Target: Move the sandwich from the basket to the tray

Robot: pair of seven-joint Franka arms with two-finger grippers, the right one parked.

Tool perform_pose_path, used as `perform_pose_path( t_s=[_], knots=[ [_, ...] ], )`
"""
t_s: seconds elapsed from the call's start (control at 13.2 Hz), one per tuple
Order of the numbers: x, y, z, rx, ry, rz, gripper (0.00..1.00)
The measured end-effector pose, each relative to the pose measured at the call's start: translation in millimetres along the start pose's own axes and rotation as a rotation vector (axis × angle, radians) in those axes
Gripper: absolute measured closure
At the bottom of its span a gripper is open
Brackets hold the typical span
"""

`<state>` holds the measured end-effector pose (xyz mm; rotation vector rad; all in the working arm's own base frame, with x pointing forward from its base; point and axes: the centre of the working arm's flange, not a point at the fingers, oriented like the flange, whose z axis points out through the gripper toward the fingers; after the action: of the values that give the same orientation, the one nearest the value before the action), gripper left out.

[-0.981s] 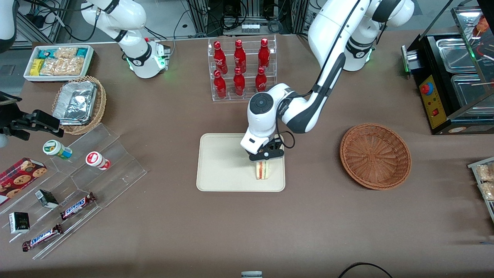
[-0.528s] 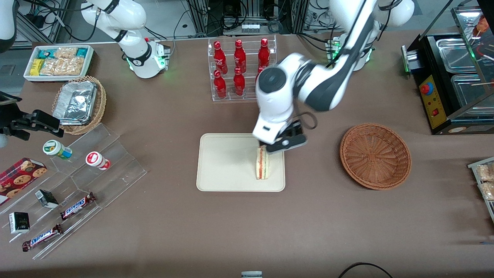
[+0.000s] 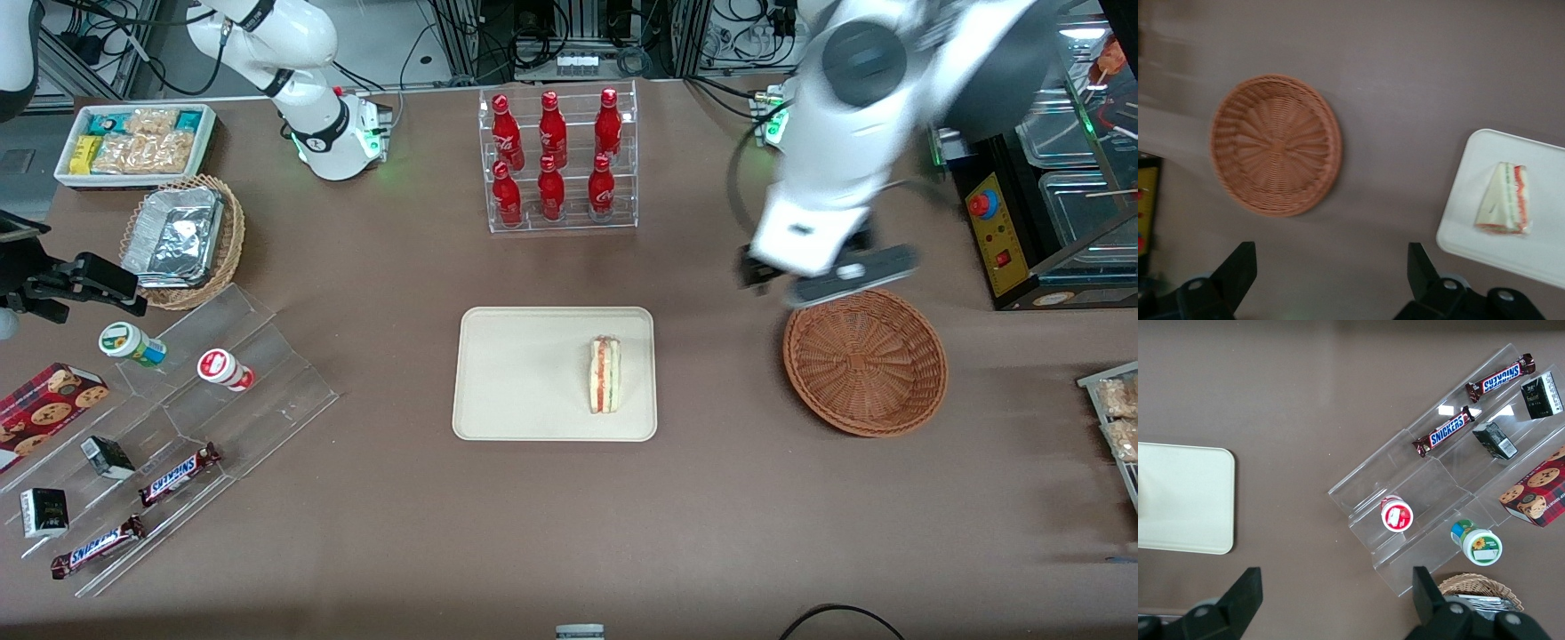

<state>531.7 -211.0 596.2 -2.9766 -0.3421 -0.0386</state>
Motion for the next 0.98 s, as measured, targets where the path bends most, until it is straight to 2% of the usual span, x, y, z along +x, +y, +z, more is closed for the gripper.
perform_pose_path(
  t_s=[0.23,0.45,0.53,0.75,0.98],
  knots=[
    [18.0,-93.2,-23.6,-0.056,-0.028,0.060,0.00],
    [23.1,-147.6,-27.1,-0.149,-0.048,0.139,0.00],
    [23.3,-164.1,-27.0,-0.166,-0.049,0.147,0.00],
    [17.5,-192.3,-28.2,-0.180,-0.047,0.124,0.00],
    [14.8,-195.0,-25.8,-0.181,-0.052,0.125,0.00]
  ],
)
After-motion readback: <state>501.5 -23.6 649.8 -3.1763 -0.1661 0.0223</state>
